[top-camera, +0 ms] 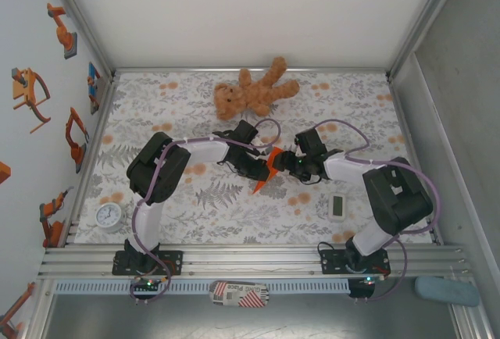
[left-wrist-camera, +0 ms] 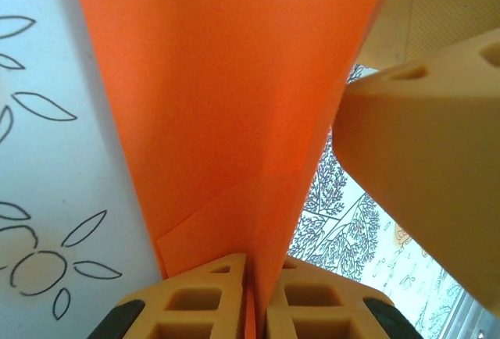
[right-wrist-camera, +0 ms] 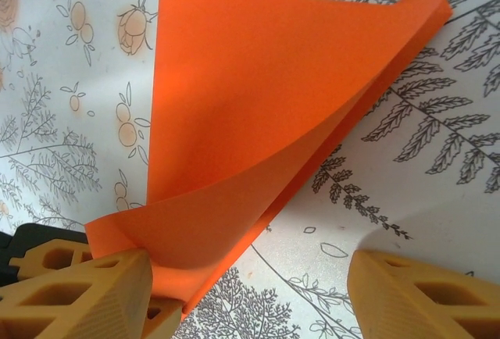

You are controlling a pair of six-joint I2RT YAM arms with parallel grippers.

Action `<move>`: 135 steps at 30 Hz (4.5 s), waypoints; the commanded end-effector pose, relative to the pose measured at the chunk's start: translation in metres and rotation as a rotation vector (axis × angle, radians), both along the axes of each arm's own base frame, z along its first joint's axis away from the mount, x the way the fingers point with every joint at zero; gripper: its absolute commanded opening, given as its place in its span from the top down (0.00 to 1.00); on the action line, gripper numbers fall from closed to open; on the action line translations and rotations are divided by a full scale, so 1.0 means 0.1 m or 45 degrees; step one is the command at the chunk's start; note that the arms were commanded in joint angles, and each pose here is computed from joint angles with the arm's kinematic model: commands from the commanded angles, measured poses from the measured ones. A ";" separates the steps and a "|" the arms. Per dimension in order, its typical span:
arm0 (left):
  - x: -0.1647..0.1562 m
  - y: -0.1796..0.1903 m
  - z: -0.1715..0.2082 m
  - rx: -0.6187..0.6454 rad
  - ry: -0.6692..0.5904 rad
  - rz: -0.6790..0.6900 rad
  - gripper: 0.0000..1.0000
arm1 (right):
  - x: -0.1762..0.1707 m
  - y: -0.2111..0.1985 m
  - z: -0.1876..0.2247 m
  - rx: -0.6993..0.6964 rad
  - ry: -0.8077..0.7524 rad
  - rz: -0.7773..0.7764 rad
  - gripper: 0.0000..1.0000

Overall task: Fold a paper plane with a square sheet of paper (pick it up from the middle)
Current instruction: Fold the wing for the fifth time at the center of the table.

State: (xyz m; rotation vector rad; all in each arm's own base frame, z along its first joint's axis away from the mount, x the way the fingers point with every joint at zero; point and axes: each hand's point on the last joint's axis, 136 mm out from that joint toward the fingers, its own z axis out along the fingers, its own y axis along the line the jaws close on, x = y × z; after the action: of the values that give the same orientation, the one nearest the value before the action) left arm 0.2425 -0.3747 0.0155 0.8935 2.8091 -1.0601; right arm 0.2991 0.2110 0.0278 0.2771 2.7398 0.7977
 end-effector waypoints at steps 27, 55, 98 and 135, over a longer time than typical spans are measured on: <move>0.06 0.17 0.28 -0.007 -0.162 0.082 0.59 | 0.02 -0.08 -0.49 -0.144 0.161 -0.058 0.37; -0.05 0.29 -0.17 0.178 -0.173 0.056 0.68 | 0.05 -0.05 -0.57 -0.164 0.221 -0.060 0.36; -0.15 0.23 0.21 0.116 -0.186 0.123 0.73 | 0.01 -0.07 -0.75 -0.238 0.294 -0.035 0.36; -0.21 0.29 -0.11 0.182 -0.108 0.112 0.91 | 0.02 -0.08 -0.76 -0.244 0.294 -0.034 0.36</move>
State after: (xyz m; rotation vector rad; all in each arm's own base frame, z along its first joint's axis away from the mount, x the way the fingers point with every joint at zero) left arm 0.2288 -0.3531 0.0169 0.7974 2.8005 -0.8096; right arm 0.3026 0.2100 0.0157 0.4102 2.9575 0.6413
